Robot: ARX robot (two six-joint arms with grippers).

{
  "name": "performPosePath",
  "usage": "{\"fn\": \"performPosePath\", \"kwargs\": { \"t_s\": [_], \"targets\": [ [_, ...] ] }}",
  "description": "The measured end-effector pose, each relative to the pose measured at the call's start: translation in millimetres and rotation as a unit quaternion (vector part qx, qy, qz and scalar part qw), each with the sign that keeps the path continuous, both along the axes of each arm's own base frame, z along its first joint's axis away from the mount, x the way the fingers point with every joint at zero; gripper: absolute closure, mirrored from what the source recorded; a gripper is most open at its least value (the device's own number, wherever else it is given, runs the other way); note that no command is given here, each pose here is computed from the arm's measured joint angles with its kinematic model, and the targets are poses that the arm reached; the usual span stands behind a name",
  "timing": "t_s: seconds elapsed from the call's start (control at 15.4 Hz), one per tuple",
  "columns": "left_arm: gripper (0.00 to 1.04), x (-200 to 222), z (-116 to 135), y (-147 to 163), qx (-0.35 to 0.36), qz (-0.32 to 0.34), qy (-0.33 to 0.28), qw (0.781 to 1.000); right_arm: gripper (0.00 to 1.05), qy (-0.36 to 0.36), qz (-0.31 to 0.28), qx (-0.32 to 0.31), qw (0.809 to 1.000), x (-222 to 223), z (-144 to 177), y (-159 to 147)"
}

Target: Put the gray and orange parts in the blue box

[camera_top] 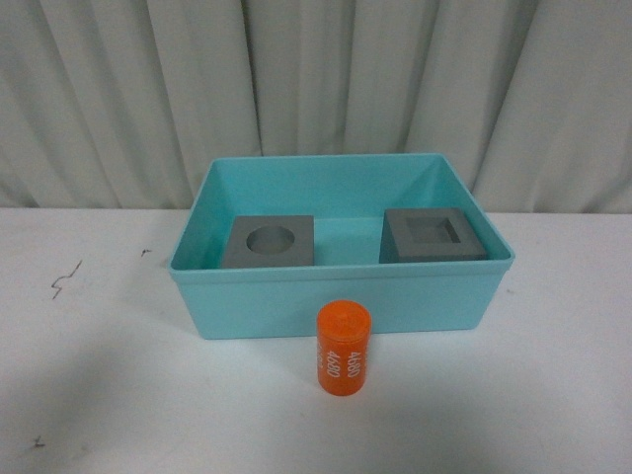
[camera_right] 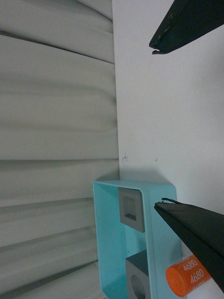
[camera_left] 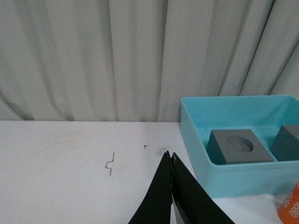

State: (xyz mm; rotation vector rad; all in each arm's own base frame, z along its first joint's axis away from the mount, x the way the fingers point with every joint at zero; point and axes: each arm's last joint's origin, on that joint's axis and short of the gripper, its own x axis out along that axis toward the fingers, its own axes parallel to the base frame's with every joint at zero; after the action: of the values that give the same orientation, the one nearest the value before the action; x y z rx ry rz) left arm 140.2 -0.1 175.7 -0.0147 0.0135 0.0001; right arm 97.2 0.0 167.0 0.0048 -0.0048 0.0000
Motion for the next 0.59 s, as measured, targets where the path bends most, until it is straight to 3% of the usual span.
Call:
{"fn": "performPosePath", "kwargs": {
  "t_s": [0.59],
  "targets": [
    [1.03,-24,-6,0,0.0,0.0,-0.013,1.0,0.06,0.0,0.0,0.0,1.0,0,0,0]
  ]
}}
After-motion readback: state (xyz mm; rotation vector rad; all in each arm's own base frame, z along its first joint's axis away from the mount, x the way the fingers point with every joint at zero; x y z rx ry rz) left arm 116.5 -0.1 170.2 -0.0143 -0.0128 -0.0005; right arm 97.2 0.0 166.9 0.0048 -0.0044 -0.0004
